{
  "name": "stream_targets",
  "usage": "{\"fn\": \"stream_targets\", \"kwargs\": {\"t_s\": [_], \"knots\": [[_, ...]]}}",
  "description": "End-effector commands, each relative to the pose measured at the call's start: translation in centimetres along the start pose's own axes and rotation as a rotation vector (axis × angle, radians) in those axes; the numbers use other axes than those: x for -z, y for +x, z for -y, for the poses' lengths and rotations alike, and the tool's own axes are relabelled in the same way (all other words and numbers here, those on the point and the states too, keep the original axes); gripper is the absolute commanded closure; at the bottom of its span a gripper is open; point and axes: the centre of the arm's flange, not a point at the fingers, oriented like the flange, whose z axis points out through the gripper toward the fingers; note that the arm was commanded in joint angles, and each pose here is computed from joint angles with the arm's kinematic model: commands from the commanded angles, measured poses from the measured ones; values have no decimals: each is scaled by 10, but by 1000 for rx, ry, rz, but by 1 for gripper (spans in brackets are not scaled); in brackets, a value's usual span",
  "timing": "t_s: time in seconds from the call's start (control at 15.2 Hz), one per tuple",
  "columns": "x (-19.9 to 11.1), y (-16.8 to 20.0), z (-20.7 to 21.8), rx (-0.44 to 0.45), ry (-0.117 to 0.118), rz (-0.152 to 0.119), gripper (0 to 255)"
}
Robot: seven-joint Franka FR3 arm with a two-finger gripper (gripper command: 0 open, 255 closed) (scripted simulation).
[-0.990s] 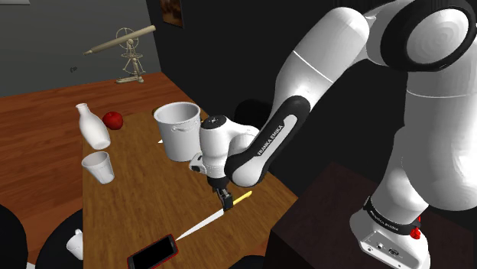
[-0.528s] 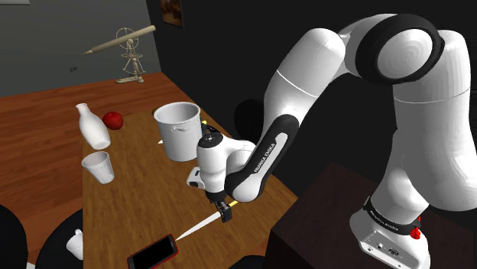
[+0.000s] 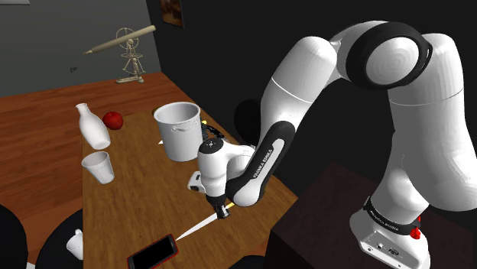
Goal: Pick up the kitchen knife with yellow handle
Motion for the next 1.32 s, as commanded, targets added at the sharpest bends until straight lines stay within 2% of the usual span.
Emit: {"fn": "stream_targets", "kwargs": {"t_s": [0.0, 0.33, 1.25], "knots": [[0, 0, 0, 0, 0, 0, 255], [-1, 1, 0, 0, 0, 0, 255], [73, -1, 0, 0, 0, 0, 255]]}}
